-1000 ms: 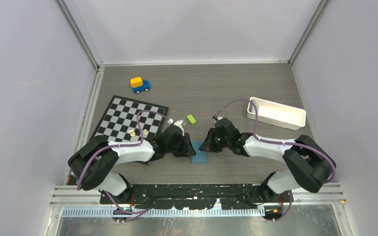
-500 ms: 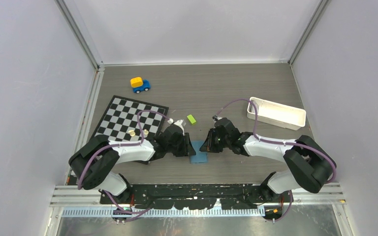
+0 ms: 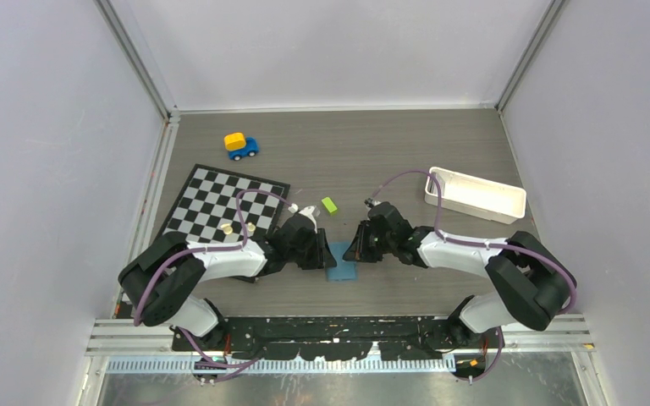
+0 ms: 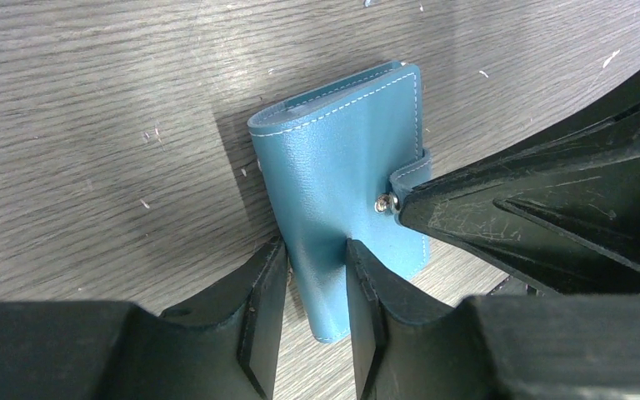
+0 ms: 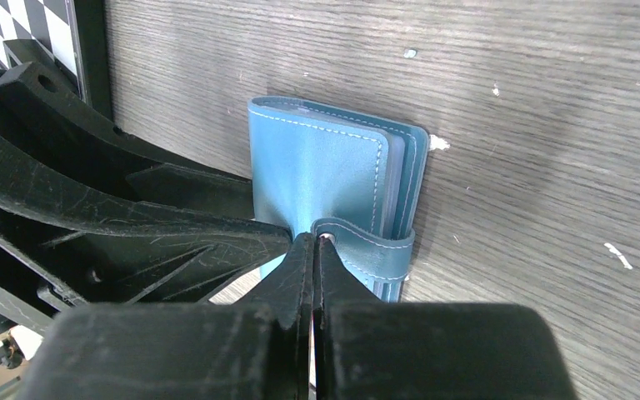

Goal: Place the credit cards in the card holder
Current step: Reset both arms

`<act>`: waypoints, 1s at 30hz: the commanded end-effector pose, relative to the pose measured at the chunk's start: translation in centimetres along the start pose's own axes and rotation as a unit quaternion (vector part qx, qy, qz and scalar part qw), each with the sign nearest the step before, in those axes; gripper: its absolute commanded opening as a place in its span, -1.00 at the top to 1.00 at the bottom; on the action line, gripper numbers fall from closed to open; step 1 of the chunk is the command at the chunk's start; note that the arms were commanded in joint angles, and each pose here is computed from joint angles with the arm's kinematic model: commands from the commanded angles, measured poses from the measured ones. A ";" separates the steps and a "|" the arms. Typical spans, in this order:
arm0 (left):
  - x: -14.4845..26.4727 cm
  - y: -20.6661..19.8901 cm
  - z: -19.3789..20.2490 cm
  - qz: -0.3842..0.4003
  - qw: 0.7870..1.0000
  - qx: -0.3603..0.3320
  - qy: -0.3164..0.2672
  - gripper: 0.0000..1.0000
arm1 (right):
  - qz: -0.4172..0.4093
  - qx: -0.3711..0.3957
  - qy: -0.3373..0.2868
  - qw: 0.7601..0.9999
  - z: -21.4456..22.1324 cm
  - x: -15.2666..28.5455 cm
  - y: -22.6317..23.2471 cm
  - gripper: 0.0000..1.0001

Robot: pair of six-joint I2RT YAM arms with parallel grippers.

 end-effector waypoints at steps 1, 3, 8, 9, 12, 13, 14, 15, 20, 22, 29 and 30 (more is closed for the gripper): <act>-0.3 3.0 0.8 -0.085 0.996 -0.016 0.013 0.32 | -0.009 0.006 0.003 1.000 -0.5 -0.4 0.5 0.99; -0.4 3.0 0.8 -0.085 0.996 -0.016 0.013 0.32 | -0.007 0.005 0.005 1.000 -0.5 -0.5 0.5 0.99; -0.4 2.9 0.8 -0.085 0.996 -0.016 0.013 0.32 | -0.006 0.003 0.012 1.000 -0.4 -0.8 0.4 0.99; -0.4 2.9 0.8 -0.085 0.996 -0.017 0.014 0.32 | -0.006 0.002 0.012 1.000 -0.4 -0.8 0.4 0.99; -0.5 2.9 0.8 -0.085 0.996 -0.017 0.014 0.32 | -0.004 -0.001 0.020 1.000 -0.3 -1.0 0.3 0.99; -0.5 2.9 0.8 -0.085 0.996 -0.017 0.014 0.32 | -0.003 -0.002 0.023 1.000 -0.2 -1.0 0.3 0.99; -0.5 2.9 0.8 -0.085 0.996 -0.018 0.014 0.32 | -0.003 -0.003 0.025 1.000 -0.2 -1.0 0.2 0.99; -0.5 2.9 0.8 -0.085 0.996 -0.018 0.014 0.32 | -0.002 -0.003 0.027 1.000 -0.1 -1.0 0.2 0.99; -0.5 2.8 0.7 -0.085 0.996 -0.019 0.015 0.32 | -0.003 -0.007 0.036 0.999 0.0 -1.2 0.1 0.99; -0.5 2.8 0.7 -0.085 0.996 -0.019 0.014 0.32 | -0.009 -0.009 0.032 0.999 -0.1 -1.1 0.3 0.99; -0.6 3.0 0.7 -0.094 0.995 -0.023 0.016 0.32 | -0.021 0.001 0.027 0.999 -0.6 0.1 1.1 0.99; -0.5 3.1 0.8 -0.098 0.995 -0.023 0.017 0.32 | -0.024 0.001 0.026 0.999 -0.6 0.2 1.2 0.99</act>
Point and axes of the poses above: each gripper's point midway between its finger pads, its own x axis back along the fingers, its own y axis along the line the jaws close on, z = x × y, the point moved 10 cm from there along x, back along the fingers, and after that the axes turned 13 degrees about x, right-handed, at the moved point
